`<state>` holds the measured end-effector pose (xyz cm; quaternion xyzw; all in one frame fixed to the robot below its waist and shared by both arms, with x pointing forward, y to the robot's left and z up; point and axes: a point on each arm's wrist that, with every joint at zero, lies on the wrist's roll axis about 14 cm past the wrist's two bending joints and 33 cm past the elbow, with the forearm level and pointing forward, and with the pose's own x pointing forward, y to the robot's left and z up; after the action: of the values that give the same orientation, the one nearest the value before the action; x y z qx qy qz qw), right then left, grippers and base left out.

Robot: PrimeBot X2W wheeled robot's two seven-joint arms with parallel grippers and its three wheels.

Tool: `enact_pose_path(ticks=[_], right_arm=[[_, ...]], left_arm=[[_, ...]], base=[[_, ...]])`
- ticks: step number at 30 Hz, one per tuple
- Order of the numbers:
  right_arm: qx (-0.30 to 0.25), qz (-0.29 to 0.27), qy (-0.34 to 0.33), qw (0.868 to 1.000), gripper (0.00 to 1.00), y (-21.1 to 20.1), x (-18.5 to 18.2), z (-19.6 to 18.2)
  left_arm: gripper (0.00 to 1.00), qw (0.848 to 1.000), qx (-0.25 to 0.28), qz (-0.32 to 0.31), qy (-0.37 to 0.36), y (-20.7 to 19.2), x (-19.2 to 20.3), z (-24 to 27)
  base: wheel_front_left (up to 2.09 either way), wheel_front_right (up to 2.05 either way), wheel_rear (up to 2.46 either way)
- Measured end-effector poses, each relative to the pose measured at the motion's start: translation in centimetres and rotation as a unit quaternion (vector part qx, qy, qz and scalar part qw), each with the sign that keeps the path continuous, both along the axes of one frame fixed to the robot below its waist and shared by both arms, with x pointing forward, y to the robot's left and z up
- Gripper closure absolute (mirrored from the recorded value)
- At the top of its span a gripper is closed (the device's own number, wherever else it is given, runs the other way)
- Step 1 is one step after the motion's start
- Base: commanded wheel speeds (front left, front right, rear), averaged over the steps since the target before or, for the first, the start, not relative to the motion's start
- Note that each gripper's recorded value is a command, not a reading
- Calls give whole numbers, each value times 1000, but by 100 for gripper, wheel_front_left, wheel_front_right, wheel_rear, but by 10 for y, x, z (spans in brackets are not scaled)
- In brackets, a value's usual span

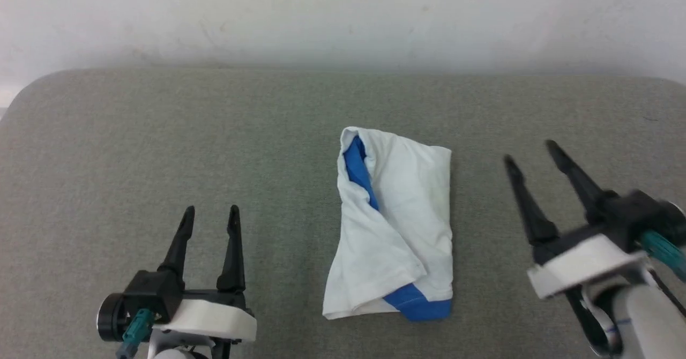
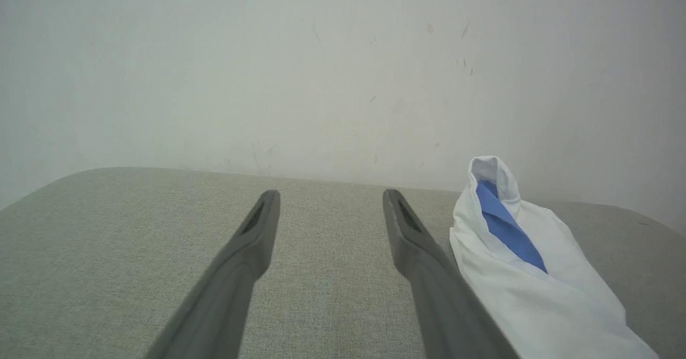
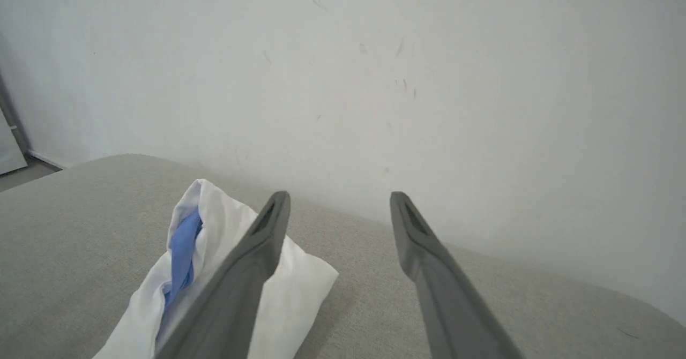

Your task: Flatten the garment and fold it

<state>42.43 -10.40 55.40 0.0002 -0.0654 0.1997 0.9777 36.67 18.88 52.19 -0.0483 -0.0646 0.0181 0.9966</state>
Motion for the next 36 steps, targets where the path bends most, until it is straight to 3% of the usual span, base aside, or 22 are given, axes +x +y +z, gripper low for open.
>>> enact_pose_path(ticks=[7,13,16,19,22,26,30,33,36], right_arm=[[19,-123,3,992,0,-70,-39,-4],[34,-175,38,983,0,-94,-68,-20],[77,-211,80,971,0,-116,-74,-37],[140,-244,157,947,0,-139,-80,-70],[226,-245,251,909,0,-141,-78,-107],[307,-189,368,857,0,-109,-64,-139],[380,-99,448,803,0,-60,-47,-145],[407,-44,470,782,0,-27,-31,-137],[410,-9,488,771,0,1,-19,-134]], left_arm=[[0,1000,1,-3,1,-2,2,-1],[0,1000,3,-1,8,0,-2,-5],[0,1000,4,2,12,3,-5,-7],[0,1000,4,4,12,6,-7,-8],[0,1000,-1,10,13,11,-10,-8],[0,1000,-2,13,16,14,-12,-11],[0,1000,-4,16,17,17,-14,-11],[0,1000,-5,20,16,18,-14,-10],[0,1000,-10,25,16,21,-16,-10]], base=[[0,0,0],[0,0,0],[0,0,0],[0,0,0],[0,0,0],[0,0,0],[0,0,0],[0,0,0],[0,0,0]])
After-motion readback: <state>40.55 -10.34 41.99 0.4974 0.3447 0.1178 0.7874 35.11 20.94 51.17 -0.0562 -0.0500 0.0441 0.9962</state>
